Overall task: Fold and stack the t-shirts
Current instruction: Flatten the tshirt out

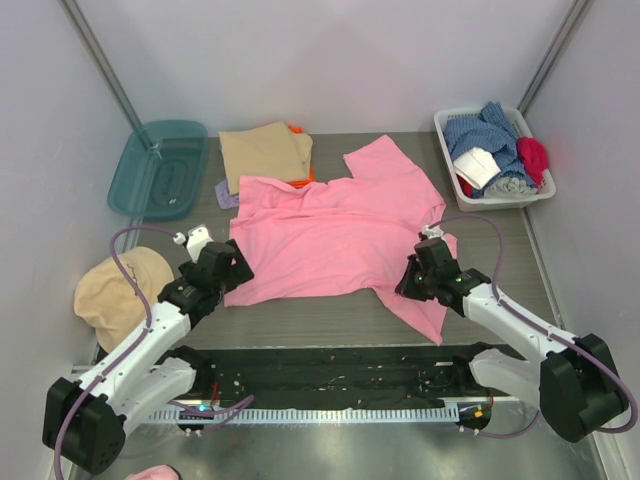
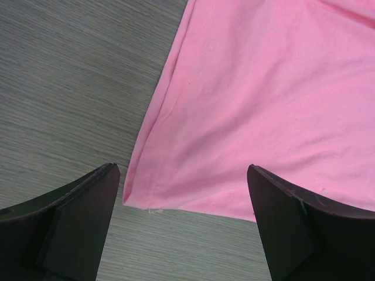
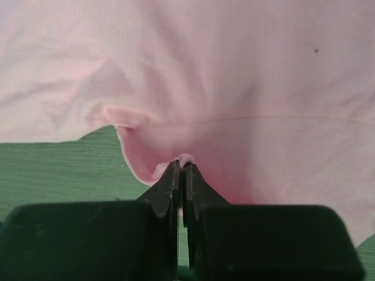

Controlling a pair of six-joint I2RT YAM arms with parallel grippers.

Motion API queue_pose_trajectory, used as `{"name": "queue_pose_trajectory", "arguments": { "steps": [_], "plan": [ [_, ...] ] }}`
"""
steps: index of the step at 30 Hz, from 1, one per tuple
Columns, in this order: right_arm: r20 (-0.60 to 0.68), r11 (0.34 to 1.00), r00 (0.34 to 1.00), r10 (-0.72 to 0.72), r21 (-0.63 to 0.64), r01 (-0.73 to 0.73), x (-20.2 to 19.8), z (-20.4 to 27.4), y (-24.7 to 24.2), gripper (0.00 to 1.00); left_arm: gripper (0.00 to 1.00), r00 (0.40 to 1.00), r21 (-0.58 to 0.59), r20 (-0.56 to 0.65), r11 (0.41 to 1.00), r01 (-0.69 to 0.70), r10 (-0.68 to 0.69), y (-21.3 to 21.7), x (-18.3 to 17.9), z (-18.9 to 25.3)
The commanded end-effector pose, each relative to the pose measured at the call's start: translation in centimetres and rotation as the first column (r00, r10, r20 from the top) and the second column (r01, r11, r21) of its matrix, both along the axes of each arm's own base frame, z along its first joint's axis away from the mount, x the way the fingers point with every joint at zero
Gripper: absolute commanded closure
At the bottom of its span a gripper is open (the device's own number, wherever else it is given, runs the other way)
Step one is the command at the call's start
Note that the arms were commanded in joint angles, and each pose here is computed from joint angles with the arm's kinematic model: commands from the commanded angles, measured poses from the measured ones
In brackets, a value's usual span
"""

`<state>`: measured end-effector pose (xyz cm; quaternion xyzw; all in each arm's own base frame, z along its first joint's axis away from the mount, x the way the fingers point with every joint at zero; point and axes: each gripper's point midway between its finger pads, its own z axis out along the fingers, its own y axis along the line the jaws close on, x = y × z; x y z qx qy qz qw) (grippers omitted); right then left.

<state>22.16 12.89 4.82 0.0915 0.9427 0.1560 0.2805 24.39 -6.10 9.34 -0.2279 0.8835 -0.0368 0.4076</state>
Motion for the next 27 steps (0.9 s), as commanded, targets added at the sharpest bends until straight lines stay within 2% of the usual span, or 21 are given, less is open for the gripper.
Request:
{"name": "queue_pose_trajectory", "arguments": {
  "steps": [1, 9, 19, 23, 27],
  "plan": [
    [-0.019, 0.991, 0.994, 0.107, 0.085, -0.105, -1.1, 1.0, 2.1, 0.99, 0.04, 1.0, -0.01, 0.01, 1.0, -0.013, 0.013, 0.1, -0.2, 0.2],
    [-0.059, 0.962, 0.971, 0.233, 0.16, -0.221, -3.3, 0.7, 4.4, 0.99, 0.04, 1.0, -0.01, 0.006, 1.0, -0.015, 0.015, 0.2, -0.3, 0.2],
    [-0.11, 0.93, 0.932, 0.345, 0.17, -0.325, -6.6, 0.2, 6.9, 0.98, 0.04, 1.0, -0.015, 0.005, 1.0, -0.019, 0.02, 0.2, -0.3, 0.1],
    [-0.118, 0.923, 0.924, 0.364, 0.179, -0.341, -7.4, 0.0, 7.4, 0.54, 0.04, 1.0, -0.016, 0.004, 1.0, -0.023, 0.023, 0.2, -0.4, 0.2],
    [-0.054, 0.945, 0.95, 0.307, 0.139, -0.297, -5.9, 1.8, 6.8, 0.43, 0.04, 1.0, -0.015, 0.009, 1.0, -0.024, 0.024, 0.2, -0.3, 0.4]
  ]
}}
